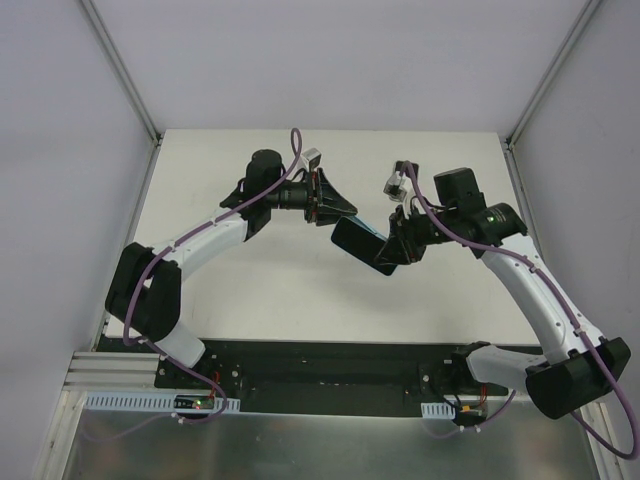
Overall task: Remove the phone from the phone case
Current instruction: Remove the phone case from the phone.
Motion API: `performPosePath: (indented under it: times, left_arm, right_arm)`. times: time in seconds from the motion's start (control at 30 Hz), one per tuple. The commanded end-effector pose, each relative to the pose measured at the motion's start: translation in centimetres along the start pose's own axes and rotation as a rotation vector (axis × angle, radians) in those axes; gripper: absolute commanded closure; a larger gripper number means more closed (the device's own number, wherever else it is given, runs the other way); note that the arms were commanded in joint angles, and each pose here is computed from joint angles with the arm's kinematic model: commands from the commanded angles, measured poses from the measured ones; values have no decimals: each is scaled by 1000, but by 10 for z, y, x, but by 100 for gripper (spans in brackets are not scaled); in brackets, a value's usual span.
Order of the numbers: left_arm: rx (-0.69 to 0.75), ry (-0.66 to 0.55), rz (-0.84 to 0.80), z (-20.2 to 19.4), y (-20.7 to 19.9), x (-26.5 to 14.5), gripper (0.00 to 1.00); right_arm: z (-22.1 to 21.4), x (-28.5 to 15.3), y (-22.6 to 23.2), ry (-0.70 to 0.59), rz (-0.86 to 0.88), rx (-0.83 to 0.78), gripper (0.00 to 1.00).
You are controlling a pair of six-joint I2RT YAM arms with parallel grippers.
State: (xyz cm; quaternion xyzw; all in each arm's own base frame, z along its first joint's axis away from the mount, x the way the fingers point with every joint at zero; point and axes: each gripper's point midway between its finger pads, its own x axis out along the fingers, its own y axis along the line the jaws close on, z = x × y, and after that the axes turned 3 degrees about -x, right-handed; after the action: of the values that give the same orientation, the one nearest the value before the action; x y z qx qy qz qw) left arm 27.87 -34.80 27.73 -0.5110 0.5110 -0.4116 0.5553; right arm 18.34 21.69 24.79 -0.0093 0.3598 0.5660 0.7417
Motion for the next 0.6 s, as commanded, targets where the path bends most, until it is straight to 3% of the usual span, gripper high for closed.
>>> performPosePath:
  times: [0.0, 0.37, 0.57]
  left_arm:
    - [-24, 7, 130, -8, 36, 13, 100]
    - [209, 29, 118, -9, 19, 5, 99]
    - [359, 45, 53, -10, -11, -6, 75]
  right_arm:
    - [83, -19, 31, -262, 79, -356, 100]
    - [75, -16, 27, -262, 84, -331, 100]
    - [65, -14, 21, -267, 83, -297, 100]
